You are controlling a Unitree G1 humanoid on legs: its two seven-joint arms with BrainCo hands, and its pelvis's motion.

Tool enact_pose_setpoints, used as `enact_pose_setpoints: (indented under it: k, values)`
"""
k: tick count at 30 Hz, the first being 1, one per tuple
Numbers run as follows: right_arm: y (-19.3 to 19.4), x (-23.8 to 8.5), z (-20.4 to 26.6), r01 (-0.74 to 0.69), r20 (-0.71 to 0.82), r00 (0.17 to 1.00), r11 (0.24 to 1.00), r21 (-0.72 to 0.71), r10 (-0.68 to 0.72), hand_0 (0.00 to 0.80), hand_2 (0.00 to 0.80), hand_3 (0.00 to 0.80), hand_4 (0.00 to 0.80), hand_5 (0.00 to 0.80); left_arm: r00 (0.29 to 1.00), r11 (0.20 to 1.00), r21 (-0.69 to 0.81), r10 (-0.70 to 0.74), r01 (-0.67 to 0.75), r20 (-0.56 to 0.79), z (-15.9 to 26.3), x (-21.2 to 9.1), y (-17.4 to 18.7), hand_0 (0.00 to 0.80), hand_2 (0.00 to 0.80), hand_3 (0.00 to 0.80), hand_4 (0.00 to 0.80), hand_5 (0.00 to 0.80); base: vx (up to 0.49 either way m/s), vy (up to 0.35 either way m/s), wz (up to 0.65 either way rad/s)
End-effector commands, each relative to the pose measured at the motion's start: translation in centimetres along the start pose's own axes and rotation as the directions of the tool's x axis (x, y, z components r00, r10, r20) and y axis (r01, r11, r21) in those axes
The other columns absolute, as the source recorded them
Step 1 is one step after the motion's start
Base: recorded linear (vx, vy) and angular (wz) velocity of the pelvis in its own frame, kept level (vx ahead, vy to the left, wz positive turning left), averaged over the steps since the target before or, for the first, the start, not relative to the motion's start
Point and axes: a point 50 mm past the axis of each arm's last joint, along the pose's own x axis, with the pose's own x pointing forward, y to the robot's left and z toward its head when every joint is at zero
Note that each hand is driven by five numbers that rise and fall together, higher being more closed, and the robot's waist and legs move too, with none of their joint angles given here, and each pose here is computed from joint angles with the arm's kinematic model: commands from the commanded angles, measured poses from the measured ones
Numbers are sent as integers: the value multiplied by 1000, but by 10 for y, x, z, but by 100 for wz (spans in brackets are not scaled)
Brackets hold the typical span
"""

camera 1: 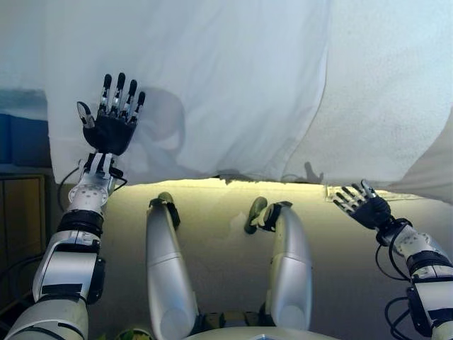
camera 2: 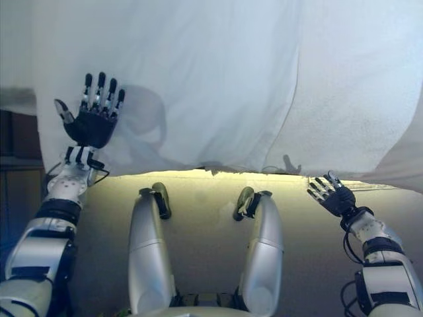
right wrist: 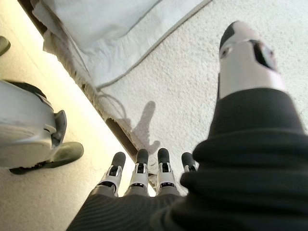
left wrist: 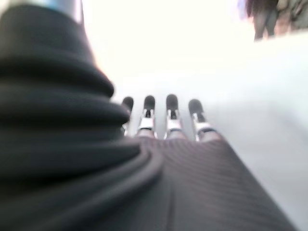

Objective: Make the bed neatly

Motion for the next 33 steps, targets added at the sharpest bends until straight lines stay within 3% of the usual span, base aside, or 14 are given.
enact_pose_setpoints:
  k: [1,6,11,22,33]
  values:
    - [-9,-10,20,22,97,995,999,34,-25,0,0,0,0,0,984,992,-29,123,-120,128,28,0,7,0,0,0,0,0,0,0,0]
    - [-1,-9,37,10,128,992,1000,21,-12,0,0,0,0,0,939,949,-75,314,-306,138,38,-19,27,0,0,0,0,0,-16,19,-2]
    - [6,-10,53,3,163,987,1000,-10,-1,0,0,0,0,0,892,914,-141,403,-381,204,52,-37,37,0,0,0,0,0,-34,40,-1]
    - [1,-21,70,16,231,973,1000,-10,-13,0,0,0,0,0,810,876,-155,481,-456,335,89,-70,43,0,0,0,0,0,-52,6,3]
    - [6,-20,72,-48,238,970,999,-9,49,0,0,0,0,0,764,840,-198,542,-505,350,95,-106,54,0,0,0,0,0,-51,-19,3]
